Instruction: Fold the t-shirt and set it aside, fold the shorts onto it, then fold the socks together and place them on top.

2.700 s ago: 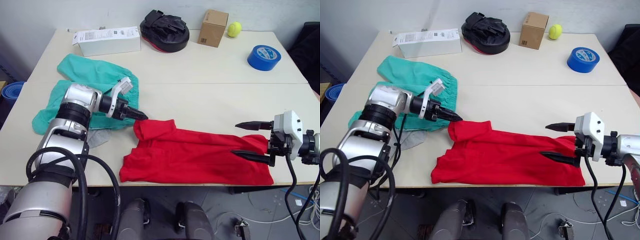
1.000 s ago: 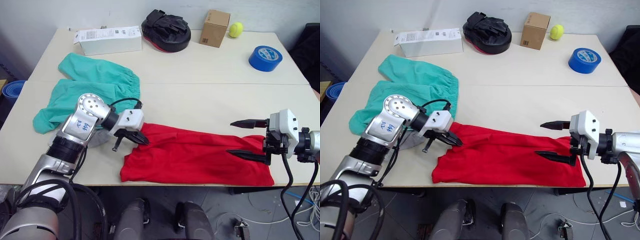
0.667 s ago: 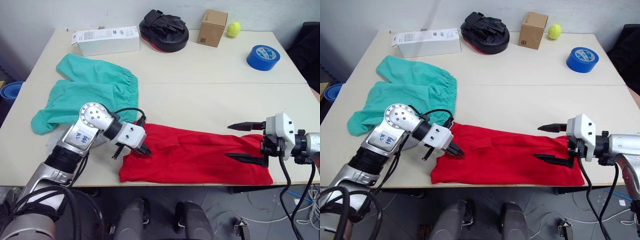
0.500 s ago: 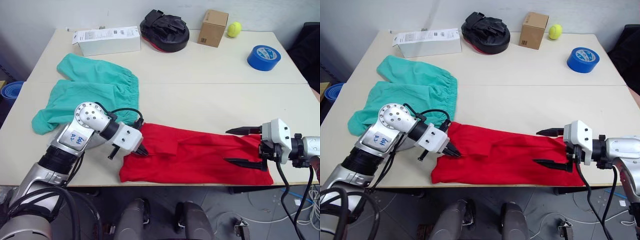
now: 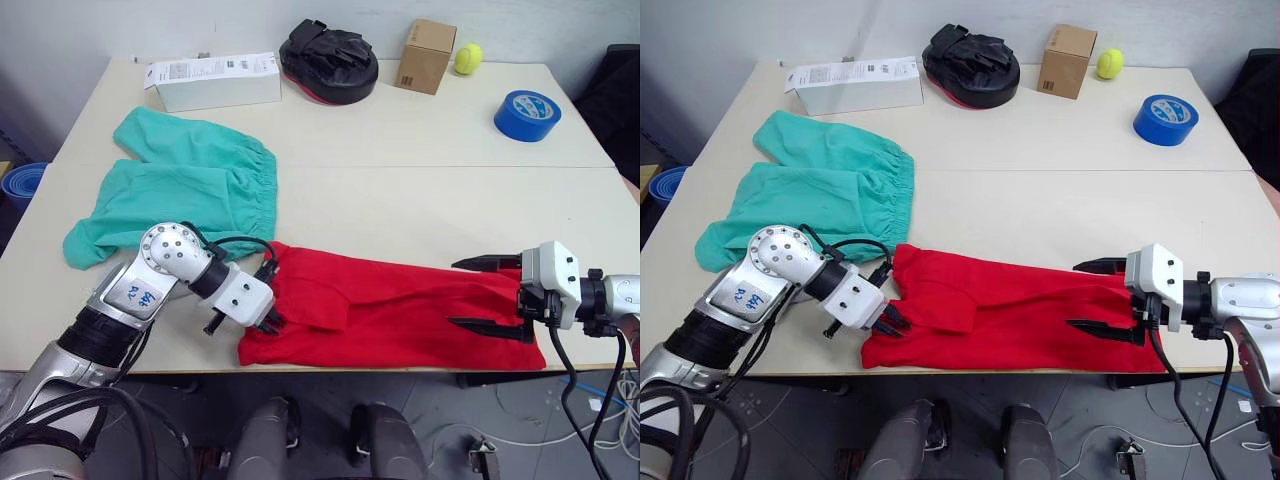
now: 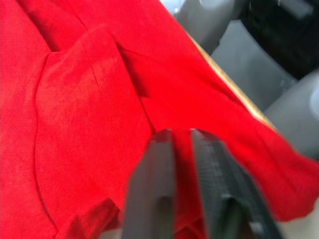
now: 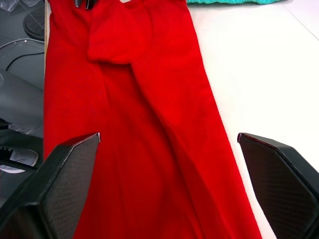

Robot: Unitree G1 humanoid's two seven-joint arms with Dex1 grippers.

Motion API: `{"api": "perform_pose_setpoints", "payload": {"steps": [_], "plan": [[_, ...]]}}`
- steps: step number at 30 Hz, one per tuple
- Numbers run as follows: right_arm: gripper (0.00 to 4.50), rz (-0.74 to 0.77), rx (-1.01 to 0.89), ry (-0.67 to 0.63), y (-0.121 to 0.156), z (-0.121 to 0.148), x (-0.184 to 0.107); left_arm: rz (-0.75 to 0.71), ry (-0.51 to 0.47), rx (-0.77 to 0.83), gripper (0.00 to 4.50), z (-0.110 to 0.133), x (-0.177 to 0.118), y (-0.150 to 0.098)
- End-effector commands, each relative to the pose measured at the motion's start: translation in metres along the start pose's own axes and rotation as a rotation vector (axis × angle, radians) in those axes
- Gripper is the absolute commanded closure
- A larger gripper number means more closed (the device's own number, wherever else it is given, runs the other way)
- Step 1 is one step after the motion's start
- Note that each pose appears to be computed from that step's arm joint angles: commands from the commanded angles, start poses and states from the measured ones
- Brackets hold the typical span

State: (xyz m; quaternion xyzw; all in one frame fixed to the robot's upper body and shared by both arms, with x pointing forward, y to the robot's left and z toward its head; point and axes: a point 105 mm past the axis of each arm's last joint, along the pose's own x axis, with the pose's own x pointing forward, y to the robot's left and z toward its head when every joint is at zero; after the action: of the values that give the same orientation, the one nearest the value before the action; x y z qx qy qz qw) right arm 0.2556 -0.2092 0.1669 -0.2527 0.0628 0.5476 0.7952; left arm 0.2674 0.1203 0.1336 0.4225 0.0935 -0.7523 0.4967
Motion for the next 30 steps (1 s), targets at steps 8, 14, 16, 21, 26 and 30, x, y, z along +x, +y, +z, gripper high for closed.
{"api": "perform_pose_setpoints", "payload": {"steps": [8,14,16,21,26,30], "plan": [[0.00,-0.040,0.028,-0.091,-0.010,0.026,0.002,0.125,-0.264,-0.403,1.34,0.035,-0.054,0.018],[0.62,-0.029,0.052,-0.136,-0.020,0.037,0.027,0.362,-0.295,-0.475,2.28,0.016,-0.033,0.068],[1.29,-0.025,0.046,-0.124,-0.023,0.035,0.037,0.392,-0.277,-0.481,2.94,0.008,-0.021,0.076],[3.05,-0.022,0.033,-0.097,-0.031,0.030,0.072,0.407,-0.185,-0.470,4.50,-0.018,0.019,0.081],[4.49,0.004,0.024,-0.048,-0.028,0.022,0.097,0.398,-0.142,-0.464,4.50,-0.030,0.034,0.075],[4.49,0.049,0.030,0.042,-0.017,0.005,0.108,0.374,-0.111,-0.477,4.50,-0.036,0.042,0.068]]}}
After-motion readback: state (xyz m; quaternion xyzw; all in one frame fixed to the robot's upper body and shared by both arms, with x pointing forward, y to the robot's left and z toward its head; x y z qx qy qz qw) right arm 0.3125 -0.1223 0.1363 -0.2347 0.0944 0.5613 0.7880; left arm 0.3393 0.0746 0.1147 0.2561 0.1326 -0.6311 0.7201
